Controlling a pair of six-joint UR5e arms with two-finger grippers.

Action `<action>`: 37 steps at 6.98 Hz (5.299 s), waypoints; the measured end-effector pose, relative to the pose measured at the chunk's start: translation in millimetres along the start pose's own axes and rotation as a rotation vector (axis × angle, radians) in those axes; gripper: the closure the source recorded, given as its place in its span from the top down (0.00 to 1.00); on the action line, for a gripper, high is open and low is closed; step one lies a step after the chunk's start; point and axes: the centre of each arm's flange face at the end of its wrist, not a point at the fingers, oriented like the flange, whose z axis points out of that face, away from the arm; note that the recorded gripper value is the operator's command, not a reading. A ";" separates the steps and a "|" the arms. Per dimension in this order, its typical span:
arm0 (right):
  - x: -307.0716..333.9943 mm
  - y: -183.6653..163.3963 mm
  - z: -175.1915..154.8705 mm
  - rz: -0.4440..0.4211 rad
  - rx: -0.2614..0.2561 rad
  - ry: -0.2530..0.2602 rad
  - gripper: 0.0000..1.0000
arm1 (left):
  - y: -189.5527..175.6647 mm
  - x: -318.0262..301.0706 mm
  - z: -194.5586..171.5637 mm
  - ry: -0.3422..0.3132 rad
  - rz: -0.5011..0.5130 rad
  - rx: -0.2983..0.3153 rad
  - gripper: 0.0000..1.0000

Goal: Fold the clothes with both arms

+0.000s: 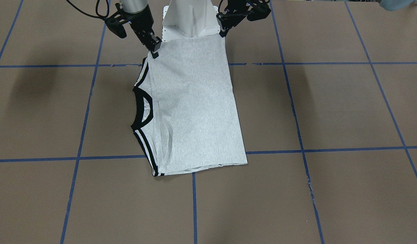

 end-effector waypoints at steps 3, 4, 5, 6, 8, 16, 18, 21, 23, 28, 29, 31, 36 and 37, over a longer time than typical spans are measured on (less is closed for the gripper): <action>-73.7 -43.0 13.0 -0.009 0.049 -0.005 0.00 | -77.8 34.9 -1.3 0.015 0.141 0.129 0.00; -92.7 -56.5 19.9 -0.019 0.072 -0.004 0.00 | -99.9 43.2 15.5 0.001 0.166 0.164 0.00; -107.1 -67.2 25.0 -0.027 0.091 -0.003 0.00 | -120.2 49.9 29.6 0.001 0.178 0.190 0.00; -126.1 -72.5 33.9 -0.029 0.106 0.000 0.00 | -139.0 55.3 39.1 0.008 0.177 0.214 0.00; -166.4 -89.1 63.7 -0.017 0.112 -0.015 0.00 | -162.2 65.6 49.8 0.007 0.191 0.244 0.00; -201.2 -127.8 101.1 -0.019 0.128 0.023 0.00 | -219.8 72.8 88.2 0.013 0.183 0.302 0.00; -208.4 -132.6 102.2 -0.015 0.131 0.026 0.00 | -224.5 73.0 86.4 0.013 0.180 0.309 0.00; -216.0 -138.0 117.2 -0.023 0.144 0.055 1.00 | -234.5 72.3 90.9 -0.005 0.207 0.321 0.43; -219.6 -149.8 119.4 -0.053 0.149 0.069 1.00 | -249.9 76.4 105.5 0.004 0.210 0.331 0.44; -236.4 -254.4 89.3 -0.180 0.131 0.107 1.00 | -312.4 79.3 81.7 0.027 0.294 0.407 0.44; -233.1 -256.2 88.4 -0.188 0.128 0.106 1.00 | -318.5 79.6 74.5 0.028 0.305 0.398 0.45; -196.3 -277.8 70.8 -0.278 0.135 0.098 1.00 | -347.9 73.8 42.8 0.010 0.417 0.350 0.49; -14.6 -493.0 -39.8 -0.715 0.110 0.188 1.00 | -492.2 -45.8 -119.5 -0.115 0.867 0.280 0.62; 31.3 -542.4 -72.0 -0.769 0.089 0.194 1.00 | -519.0 -80.5 -157.9 -0.147 0.926 0.257 0.62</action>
